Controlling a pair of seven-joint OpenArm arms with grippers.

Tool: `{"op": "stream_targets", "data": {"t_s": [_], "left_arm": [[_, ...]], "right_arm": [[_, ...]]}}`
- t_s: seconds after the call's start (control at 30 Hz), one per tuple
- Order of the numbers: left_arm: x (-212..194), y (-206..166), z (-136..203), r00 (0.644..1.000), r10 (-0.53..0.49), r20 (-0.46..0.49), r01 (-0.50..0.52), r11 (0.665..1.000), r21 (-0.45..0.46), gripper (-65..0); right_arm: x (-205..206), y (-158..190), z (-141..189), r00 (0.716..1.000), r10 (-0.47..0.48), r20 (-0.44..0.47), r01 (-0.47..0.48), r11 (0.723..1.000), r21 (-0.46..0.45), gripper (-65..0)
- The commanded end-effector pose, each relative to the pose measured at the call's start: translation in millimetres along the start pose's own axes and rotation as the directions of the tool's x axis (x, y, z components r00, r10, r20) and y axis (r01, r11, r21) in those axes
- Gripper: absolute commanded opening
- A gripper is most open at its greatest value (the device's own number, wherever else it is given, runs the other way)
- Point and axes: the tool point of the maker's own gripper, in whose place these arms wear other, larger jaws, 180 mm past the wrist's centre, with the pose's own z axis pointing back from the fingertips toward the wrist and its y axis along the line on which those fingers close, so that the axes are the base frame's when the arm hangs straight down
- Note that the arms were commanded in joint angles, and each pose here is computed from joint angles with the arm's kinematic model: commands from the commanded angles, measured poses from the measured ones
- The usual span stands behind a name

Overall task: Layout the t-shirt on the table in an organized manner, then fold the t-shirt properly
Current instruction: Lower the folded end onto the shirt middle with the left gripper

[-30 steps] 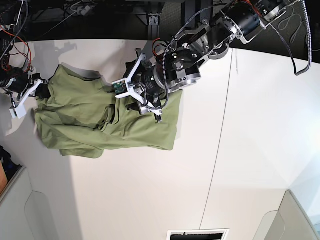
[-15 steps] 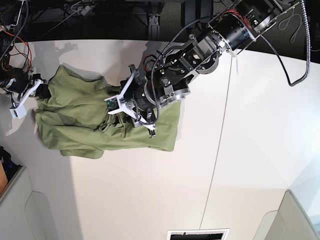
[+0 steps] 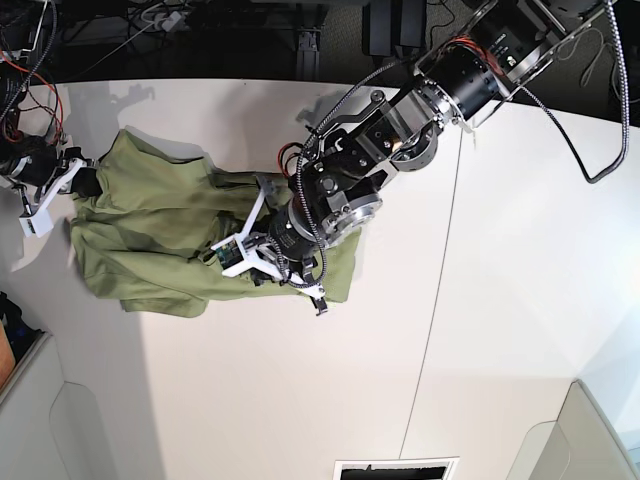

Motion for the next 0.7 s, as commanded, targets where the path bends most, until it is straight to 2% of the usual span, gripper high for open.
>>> {"op": "stream_targets", "data": {"t_s": [0.0, 0.13, 0.33, 0.43, 0.5, 0.6, 0.67], "left_arm": [[18.5, 10.9, 1.6, 0.999, 0.021, 0.048, -0.022, 0.999, 0.031, -65.0], [29.1, -2.0, 1.2, 0.996, 0.057, 0.065, -0.058, 0.998, 0.007, -65.0], [44.3, -39.7, 0.9, 0.991, 0.097, 0.088, -0.089, 0.992, -0.090, -64.2], [46.9, -49.7, -1.4, 0.987, 0.125, 0.098, -0.114, 0.987, -0.117, -44.1], [48.7, -46.9, -4.3, 0.982, 0.163, 0.099, -0.154, 0.984, -0.090, -35.9], [50.9, -31.0, -6.0, 0.977, 0.192, 0.097, -0.193, 0.981, -0.005, -35.4], [49.3, -19.3, -5.9, 0.974, 0.211, 0.088, -0.216, 0.975, 0.046, -35.4]], "right_arm": [[6.8, -6.6, 7.5, 1.000, 0.018, 0.003, -0.018, 1.000, -0.022, -65.0], [6.7, -6.6, 7.5, 1.000, 0.017, 0.003, -0.017, 1.000, -0.022, -65.0], [7.0, -6.4, 7.4, 1.000, 0.017, 0.005, -0.017, 1.000, -0.022, -65.0], [8.3, -6.7, 7.5, 1.000, 0.016, 0.011, -0.016, 1.000, -0.023, -65.0], [8.4, -6.8, 7.5, 1.000, 0.015, 0.012, -0.015, 1.000, -0.023, -65.0], [12.6, -4.0, 8.3, 1.000, 0.005, 0.030, -0.005, 1.000, -0.006, -65.0], [18.7, -2.7, 10.2, 0.999, 0.003, 0.050, -0.003, 1.000, 0.001, -50.8]]}}
